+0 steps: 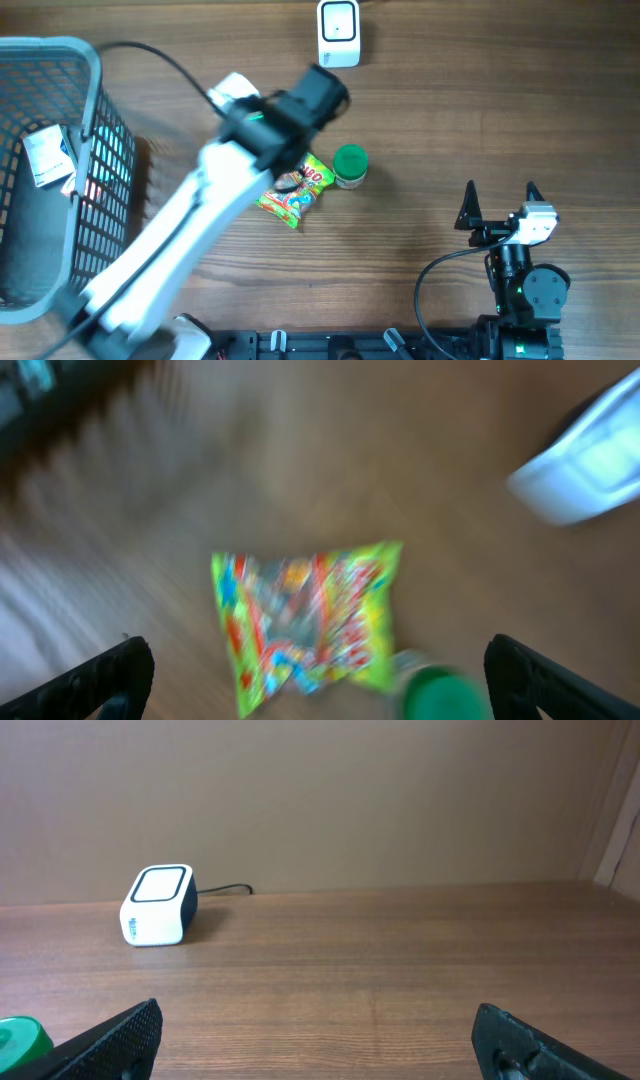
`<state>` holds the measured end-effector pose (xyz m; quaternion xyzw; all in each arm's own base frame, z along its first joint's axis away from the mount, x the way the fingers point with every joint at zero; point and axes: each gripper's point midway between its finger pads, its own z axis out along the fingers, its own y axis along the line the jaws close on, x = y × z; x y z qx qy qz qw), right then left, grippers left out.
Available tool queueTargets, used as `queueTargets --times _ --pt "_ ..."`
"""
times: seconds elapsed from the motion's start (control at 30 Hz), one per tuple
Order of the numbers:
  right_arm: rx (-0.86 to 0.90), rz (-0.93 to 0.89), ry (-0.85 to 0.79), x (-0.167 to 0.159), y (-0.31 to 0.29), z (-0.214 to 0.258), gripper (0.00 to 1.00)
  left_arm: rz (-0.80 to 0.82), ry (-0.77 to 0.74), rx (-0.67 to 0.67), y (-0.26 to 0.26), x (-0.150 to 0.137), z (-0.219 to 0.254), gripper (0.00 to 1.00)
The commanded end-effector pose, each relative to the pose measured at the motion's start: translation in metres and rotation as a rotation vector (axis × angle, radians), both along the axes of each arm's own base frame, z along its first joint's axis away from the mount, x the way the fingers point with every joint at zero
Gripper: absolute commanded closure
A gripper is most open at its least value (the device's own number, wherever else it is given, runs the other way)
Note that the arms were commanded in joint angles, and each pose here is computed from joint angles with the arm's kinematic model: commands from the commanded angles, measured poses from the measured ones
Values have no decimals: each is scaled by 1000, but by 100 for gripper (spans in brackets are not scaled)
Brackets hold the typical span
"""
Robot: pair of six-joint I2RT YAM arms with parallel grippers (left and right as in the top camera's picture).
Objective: Scan the item barcode
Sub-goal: 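Place the Haribo bag on the table left of the jar, then reach the left gripper into the basket and grasp the red Kleenex pack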
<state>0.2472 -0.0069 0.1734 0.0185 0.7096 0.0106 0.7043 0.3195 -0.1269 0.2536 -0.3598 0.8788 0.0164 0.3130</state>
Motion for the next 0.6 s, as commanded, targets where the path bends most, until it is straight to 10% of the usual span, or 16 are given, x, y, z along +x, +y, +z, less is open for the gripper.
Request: queueTargets --times 0.0,0.33,0.57 --pt "12 -6 -7 0 -1 1 0 82 -284 115 79 -6 108 0" --pt "12 -6 -7 0 -1 1 0 838 -433 135 301 -132 164 0" --pt "11 -6 -7 0 -1 1 0 675 -48 -80 358 -76 64 0"
